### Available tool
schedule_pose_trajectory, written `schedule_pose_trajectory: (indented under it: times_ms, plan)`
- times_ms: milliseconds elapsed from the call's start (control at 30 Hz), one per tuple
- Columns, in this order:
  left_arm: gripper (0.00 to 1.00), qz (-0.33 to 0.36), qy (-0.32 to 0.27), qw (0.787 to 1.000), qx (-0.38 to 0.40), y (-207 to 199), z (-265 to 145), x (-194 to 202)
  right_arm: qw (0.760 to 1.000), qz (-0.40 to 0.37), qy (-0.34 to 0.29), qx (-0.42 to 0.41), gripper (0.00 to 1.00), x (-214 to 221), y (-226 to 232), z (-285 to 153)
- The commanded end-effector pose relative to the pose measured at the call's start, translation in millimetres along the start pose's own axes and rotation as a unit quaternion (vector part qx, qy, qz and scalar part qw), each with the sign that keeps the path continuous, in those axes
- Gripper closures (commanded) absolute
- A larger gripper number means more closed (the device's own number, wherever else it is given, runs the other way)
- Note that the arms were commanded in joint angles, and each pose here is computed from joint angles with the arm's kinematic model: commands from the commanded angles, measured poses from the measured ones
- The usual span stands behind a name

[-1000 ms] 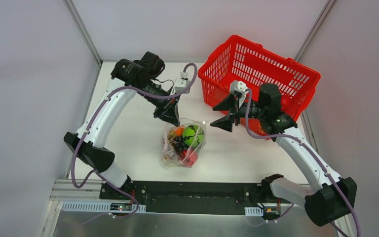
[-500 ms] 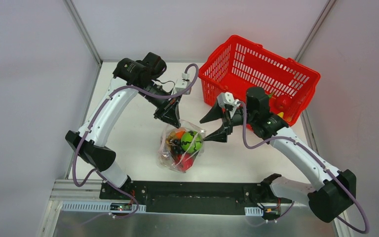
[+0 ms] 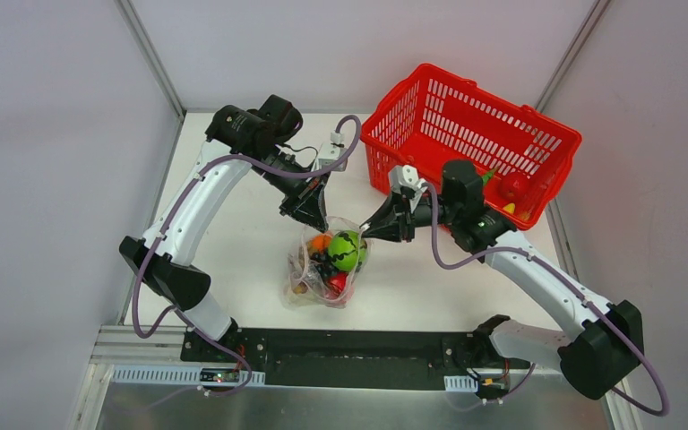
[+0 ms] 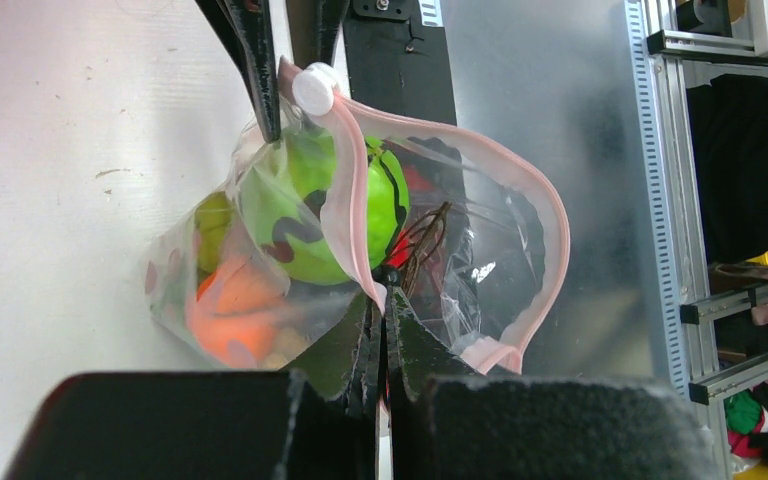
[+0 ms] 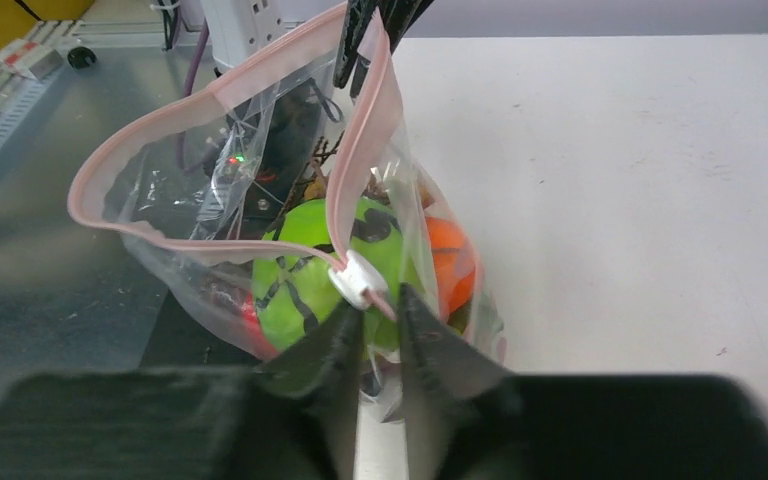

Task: Place the food in the zip-top bag and seal the zipper
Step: Zip the zipper food storage bag at the center of the board.

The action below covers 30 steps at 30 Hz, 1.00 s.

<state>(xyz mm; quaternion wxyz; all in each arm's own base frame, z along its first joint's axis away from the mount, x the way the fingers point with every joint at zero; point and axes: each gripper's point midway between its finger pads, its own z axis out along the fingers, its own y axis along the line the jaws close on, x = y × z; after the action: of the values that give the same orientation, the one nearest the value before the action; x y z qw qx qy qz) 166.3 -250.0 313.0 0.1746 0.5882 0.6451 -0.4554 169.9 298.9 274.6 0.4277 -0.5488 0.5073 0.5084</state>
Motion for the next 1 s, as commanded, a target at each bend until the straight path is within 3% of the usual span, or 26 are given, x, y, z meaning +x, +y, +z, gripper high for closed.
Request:
schedule_pose_trajectory:
  times_ms: [0,100,333,433,567,667,800,967]
  plan:
    - [1.00,0.008,-0.023,0.999,0.034,-20.8,-0.6,-10.2,0.999,-0.029,-0.019,-0.002,0.89,-12.2,-0.4,2.7]
    - [1.00,0.009,-0.019,0.999,0.028,-20.7,-1.7,-8.7,0.999,-0.027,-0.019,0.014,1.00,-11.3,-2.9,1.0]
    - [0.99,-0.004,-0.014,1.000,-0.017,-9.3,-4.8,-8.9,0.998,-0.031,-0.039,0.025,1.00,-26.9,5.0,-5.0]
    - [0.89,-0.017,-0.023,0.998,-0.047,-2.4,-6.8,-11.7,0.998,-0.022,-0.048,0.035,1.00,-37.7,6.4,-8.1]
    - [0.53,-0.019,-0.072,0.989,-0.130,17.5,-18.5,-31.5,0.995,0.000,-0.059,0.080,1.00,-48.6,-2.1,-14.4]
    - [0.37,-0.016,-0.134,0.968,-0.211,28.3,-38.8,-54.2,0.991,0.021,-0.073,0.112,1.00,-59.6,-7.9,-22.2]
    - [0.26,0.008,-0.196,0.941,-0.277,25.8,-63.4,-76.4,0.985,0.054,-0.089,0.136,1.00,-75.0,-12.6,-31.0]
    - [0.21,0.007,-0.224,0.936,-0.270,12.0,-67.5,-90.9,0.978,0.097,-0.118,0.141,1.00,-99.2,-7.1,-36.3]
